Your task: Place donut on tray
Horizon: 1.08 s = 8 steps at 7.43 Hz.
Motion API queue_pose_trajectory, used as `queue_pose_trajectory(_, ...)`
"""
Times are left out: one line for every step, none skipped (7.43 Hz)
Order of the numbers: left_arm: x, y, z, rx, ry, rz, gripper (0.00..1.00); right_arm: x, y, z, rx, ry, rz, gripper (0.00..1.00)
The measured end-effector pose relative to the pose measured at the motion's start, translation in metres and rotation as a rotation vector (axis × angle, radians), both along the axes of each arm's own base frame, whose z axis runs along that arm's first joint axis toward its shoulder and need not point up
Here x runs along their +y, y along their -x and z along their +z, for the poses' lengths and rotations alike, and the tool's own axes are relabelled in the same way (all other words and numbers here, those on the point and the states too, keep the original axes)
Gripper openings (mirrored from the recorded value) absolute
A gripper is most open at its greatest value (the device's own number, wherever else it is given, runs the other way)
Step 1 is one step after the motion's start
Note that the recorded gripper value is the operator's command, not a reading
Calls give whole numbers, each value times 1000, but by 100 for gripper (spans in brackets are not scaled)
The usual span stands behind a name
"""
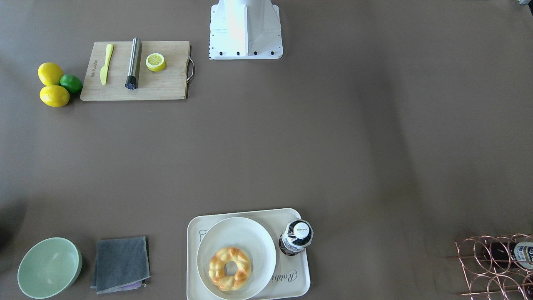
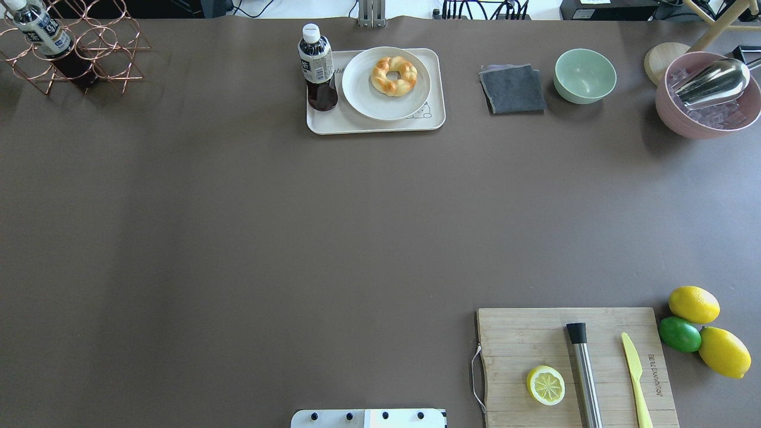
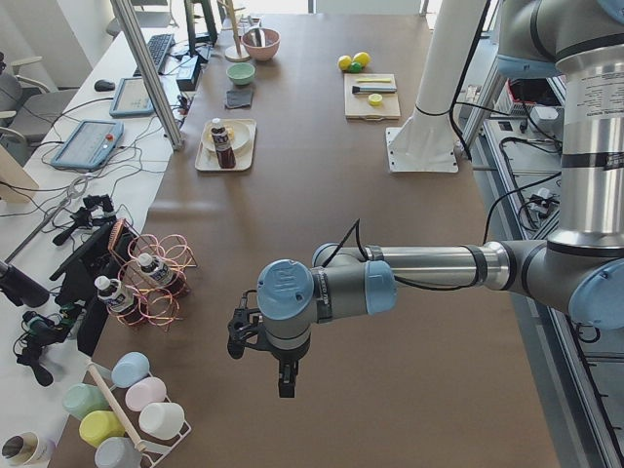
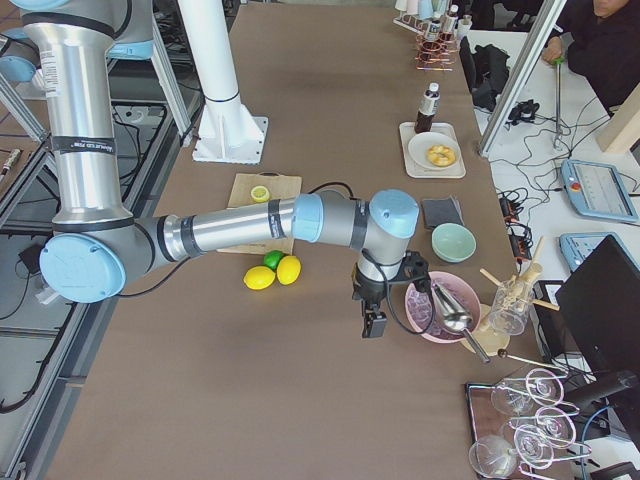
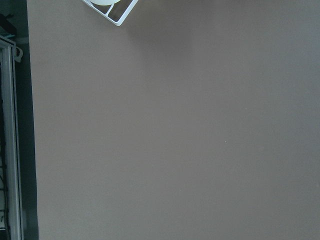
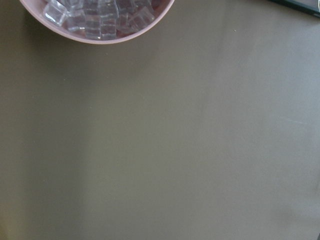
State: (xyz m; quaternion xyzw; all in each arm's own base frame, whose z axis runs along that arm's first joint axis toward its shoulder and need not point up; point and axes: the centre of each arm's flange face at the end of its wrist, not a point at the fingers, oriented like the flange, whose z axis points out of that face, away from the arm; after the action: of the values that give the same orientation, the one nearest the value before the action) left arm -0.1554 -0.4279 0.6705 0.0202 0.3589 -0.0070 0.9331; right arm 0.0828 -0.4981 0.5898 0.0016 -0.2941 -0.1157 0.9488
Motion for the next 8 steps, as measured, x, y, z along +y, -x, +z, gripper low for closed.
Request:
queue_pose_trajectory(-6, -3, -4, 19, 21, -43, 98, 13, -22, 29, -45, 13, -13, 100)
queue_pose_trajectory(-13, -9, -10, 26, 13, -55, 98, 30, -38, 51, -79, 29, -11, 100)
queue_pose_trajectory(-18, -16, -14, 25, -23, -51, 98, 46, -48, 68, -101, 41, -7, 100)
queue_pose_trajectory(-22, -21, -17, 17, -76, -43, 98, 59, -56, 79, -113, 51, 2, 100)
queue_pose_trajectory(-25, -24, -16, 14, -115, -39, 98, 69, -60, 87, -125, 64, 12, 100)
queue_pose_trajectory(-27, -25, -16, 13, -144, -32, 98, 76, -59, 93, -151, 76, 27, 100)
queue_pose_trajectory(-28, -26, -16, 10, -169, -27, 98, 78, -58, 93, -171, 86, 46, 100)
queue_pose_trajectory(-32, -28, -19, 7, -184, -21, 98, 75, -57, 90, -175, 109, 86, 100)
